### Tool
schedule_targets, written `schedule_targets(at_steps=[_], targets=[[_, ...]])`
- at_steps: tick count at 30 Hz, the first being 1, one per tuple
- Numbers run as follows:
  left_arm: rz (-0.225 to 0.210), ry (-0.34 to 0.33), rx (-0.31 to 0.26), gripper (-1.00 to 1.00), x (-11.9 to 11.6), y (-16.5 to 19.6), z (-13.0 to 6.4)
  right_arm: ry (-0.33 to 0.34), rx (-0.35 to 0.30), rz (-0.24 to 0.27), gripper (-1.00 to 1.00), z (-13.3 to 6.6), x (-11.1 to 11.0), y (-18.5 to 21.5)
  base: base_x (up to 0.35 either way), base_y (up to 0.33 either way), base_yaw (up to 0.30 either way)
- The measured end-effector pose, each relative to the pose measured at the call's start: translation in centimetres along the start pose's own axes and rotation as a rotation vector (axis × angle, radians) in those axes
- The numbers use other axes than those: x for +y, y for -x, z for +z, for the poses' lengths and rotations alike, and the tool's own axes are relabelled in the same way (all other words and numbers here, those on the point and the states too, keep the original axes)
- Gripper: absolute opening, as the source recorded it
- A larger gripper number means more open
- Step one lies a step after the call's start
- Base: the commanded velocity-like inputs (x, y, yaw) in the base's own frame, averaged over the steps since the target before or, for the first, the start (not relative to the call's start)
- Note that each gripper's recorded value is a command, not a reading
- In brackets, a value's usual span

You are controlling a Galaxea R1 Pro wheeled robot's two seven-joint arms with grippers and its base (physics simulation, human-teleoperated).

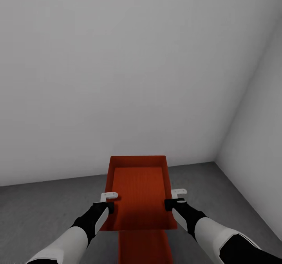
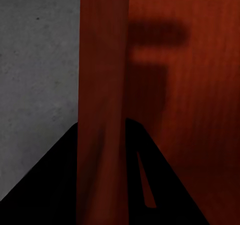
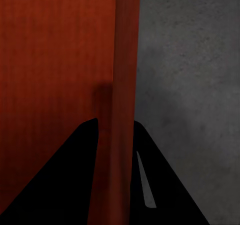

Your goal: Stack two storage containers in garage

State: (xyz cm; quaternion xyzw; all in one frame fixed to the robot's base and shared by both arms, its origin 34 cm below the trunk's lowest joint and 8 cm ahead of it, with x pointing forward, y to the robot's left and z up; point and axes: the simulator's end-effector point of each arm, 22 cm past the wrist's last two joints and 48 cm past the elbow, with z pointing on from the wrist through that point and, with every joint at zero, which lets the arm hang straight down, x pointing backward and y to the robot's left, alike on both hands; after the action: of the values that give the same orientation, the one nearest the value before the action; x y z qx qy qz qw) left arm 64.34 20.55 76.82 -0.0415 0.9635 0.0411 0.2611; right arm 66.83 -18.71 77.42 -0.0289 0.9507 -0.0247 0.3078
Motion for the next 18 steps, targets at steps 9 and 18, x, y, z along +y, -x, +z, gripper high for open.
schedule_targets(at_steps=[9,18], targets=[[0.001,0.001,0.014,-1.0,0.0,-0.7,0.5,0.001,0.015,0.0,-1.0,0.5,0.1,-0.7,0.0,0.0,0.0],[0.003,0.002,0.029,-1.0,0.0,-1.4,1.0,0.002,0.029,-0.001,-1.0,0.9,0.1,-1.5,0.0,0.0,0.0]])
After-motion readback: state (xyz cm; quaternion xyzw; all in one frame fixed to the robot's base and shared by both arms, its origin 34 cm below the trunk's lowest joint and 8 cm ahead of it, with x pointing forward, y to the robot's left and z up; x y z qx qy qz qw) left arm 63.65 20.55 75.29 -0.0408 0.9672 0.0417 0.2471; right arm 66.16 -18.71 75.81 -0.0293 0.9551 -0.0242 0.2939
